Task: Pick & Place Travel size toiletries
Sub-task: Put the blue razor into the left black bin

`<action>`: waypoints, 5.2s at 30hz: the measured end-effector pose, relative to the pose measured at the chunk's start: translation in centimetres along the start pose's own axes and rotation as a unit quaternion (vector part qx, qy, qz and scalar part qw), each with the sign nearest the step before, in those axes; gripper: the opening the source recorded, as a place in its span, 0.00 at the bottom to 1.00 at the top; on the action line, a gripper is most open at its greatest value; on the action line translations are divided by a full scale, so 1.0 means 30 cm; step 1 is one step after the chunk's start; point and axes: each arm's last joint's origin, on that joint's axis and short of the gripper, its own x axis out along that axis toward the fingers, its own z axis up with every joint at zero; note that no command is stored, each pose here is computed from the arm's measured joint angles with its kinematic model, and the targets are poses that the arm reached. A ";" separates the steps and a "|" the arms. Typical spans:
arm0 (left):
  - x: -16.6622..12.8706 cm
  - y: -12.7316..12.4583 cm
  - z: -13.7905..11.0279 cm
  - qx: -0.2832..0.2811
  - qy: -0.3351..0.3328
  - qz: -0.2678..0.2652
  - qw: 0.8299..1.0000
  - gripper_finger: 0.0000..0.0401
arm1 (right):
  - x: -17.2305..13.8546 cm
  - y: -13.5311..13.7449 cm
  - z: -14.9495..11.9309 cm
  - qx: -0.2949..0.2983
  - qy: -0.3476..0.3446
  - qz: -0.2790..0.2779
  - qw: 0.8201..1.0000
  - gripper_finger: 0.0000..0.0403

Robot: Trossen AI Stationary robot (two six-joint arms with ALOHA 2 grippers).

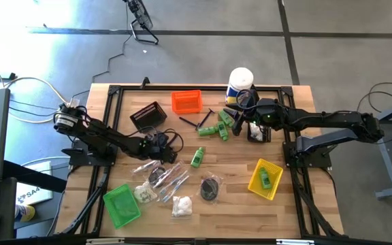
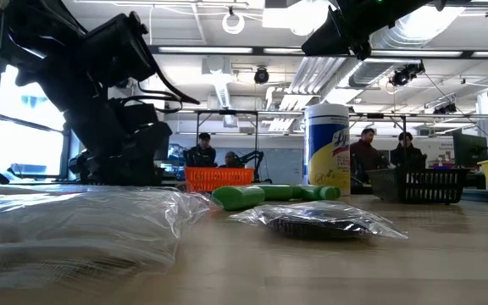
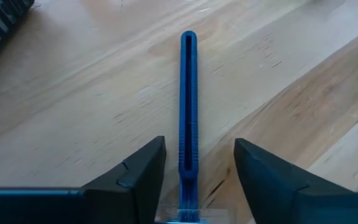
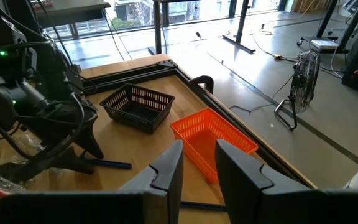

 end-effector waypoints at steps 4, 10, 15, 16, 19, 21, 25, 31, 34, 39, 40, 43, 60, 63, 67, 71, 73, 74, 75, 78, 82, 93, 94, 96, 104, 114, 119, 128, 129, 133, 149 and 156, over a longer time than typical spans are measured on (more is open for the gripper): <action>0.000 -0.001 0.000 -0.011 0.000 -0.001 1.000 0.39 | 0.000 0.000 0.000 0.000 0.000 0.000 1.000 0.21; 0.001 -0.001 0.000 -0.016 0.001 -0.003 1.000 0.33 | 0.000 0.000 0.000 0.000 0.000 0.000 1.000 0.21; 0.001 -0.001 0.000 -0.023 0.002 -0.004 1.000 0.30 | 0.000 0.000 0.000 0.002 0.000 0.000 1.000 0.21; 0.001 -0.002 0.000 -0.027 0.002 -0.004 1.000 0.29 | 0.000 0.000 0.000 0.002 0.000 0.000 1.000 0.21; 0.001 -0.002 0.000 -0.031 0.005 -0.006 0.999 0.28 | 0.000 0.000 0.000 0.001 0.000 0.000 1.000 0.21; 0.001 -0.002 0.000 -0.035 0.005 -0.007 0.999 0.28 | 0.000 0.000 0.001 -0.004 -0.001 0.000 1.000 0.21; 0.001 -0.003 0.000 -0.035 0.006 -0.007 0.999 0.28 | 0.000 0.001 0.013 -0.008 -0.020 0.000 1.000 0.21; 0.001 -0.003 -0.001 -0.036 0.007 -0.007 0.999 0.28 | -0.001 0.002 0.025 -0.004 -0.038 0.003 0.999 0.21; 0.001 -0.003 -0.001 -0.036 0.007 -0.007 0.999 0.28 | -0.001 0.003 0.025 -0.005 -0.037 0.003 0.999 0.21; 0.001 -0.003 -0.001 -0.040 0.007 -0.007 0.999 0.28 | -0.001 0.003 0.025 -0.005 -0.037 0.004 0.999 0.21; 0.001 -0.003 -0.001 -0.040 0.007 -0.007 0.999 0.28 | -0.001 0.003 0.025 -0.005 -0.037 0.004 0.999 0.21; 0.001 -0.002 -0.001 -0.040 0.008 -0.006 0.999 0.25 | -0.001 0.002 0.025 -0.005 -0.037 0.003 0.999 0.21; -0.006 -0.007 0.003 -0.047 0.017 -0.021 0.999 0.08 | -0.001 0.002 0.025 -0.005 -0.037 0.003 0.999 0.21; -0.009 -0.007 0.004 -0.054 0.017 -0.022 0.998 0.08 | -0.001 0.002 0.025 -0.005 -0.037 0.004 0.999 0.21; -0.027 -0.007 0.013 -0.057 0.022 -0.032 0.998 0.06 | -0.001 0.003 0.025 -0.011 -0.037 0.003 0.999 0.21; -0.059 -0.010 0.036 -0.050 0.009 -0.052 0.997 0.05 | -0.001 0.003 0.027 -0.017 -0.041 0.003 0.999 0.21; -0.078 -0.011 0.051 -0.044 -0.002 -0.061 0.997 0.05 | -0.002 0.003 0.030 -0.016 -0.045 0.004 0.999 0.21; -0.088 -0.011 0.059 -0.042 -0.009 -0.065 0.997 0.05 | -0.002 0.003 0.030 -0.016 -0.045 0.004 0.999 0.21; -0.099 -0.011 0.068 -0.039 -0.016 -0.070 0.997 0.05 | -0.002 0.003 0.032 -0.015 -0.047 0.004 0.999 0.21; -0.141 -0.011 0.099 -0.031 -0.045 -0.088 0.995 0.05 | -0.002 0.003 0.034 -0.014 -0.051 0.006 0.999 0.21; -0.207 -0.003 0.144 -0.021 -0.089 -0.111 0.990 0.05 | -0.003 0.007 0.040 -0.012 -0.059 0.024 0.998 0.21; -0.420 0.051 0.261 0.005 -0.221 -0.196 0.955 0.05 | -0.008 0.014 0.068 0.015 -0.099 0.054 0.993 0.21; -0.437 0.054 0.271 0.010 -0.236 -0.205 0.950 0.05 | -0.009 0.015 0.071 0.016 -0.105 0.059 0.993 0.21; -0.462 0.055 0.288 0.016 -0.263 -0.220 0.939 0.05 | -0.011 0.017 0.081 0.019 -0.119 0.070 0.990 0.21; -0.500 0.039 0.318 0.035 -0.312 -0.262 0.913 0.05 | 0.017 0.040 0.106 0.027 -0.176 0.124 0.976 0.21; -0.503 0.044 0.326 0.024 -0.336 -0.228 0.914 0.05 | 0.097 0.068 0.074 0.050 -0.168 0.155 0.972 0.21; -0.497 0.058 0.338 0.007 -0.354 -0.183 0.917 0.05 | 0.089 0.066 0.078 0.044 -0.172 0.155 0.972 0.21; -0.375 0.093 0.394 -0.004 -0.328 -0.127 0.936 0.05 | 0.058 0.058 0.099 0.044 -0.188 0.154 0.969 0.21; -0.357 0.098 0.397 0.000 -0.320 -0.119 0.940 0.05 | 0.056 0.058 0.100 0.039 -0.190 0.153 0.969 0.21; -0.296 0.143 0.390 -0.002 -0.266 -0.063 0.962 0.05 | 0.056 0.057 0.101 0.025 -0.192 0.150 0.970 0.21; -0.221 0.317 0.334 -0.037 -0.108 0.123 0.986 0.05 | 0.059 0.057 0.094 0.019 -0.182 0.144 0.972 0.21; -0.198 0.334 0.311 -0.027 -0.067 0.158 0.985 0.05 | 0.059 0.057 0.094 0.023 -0.182 0.145 0.972 0.21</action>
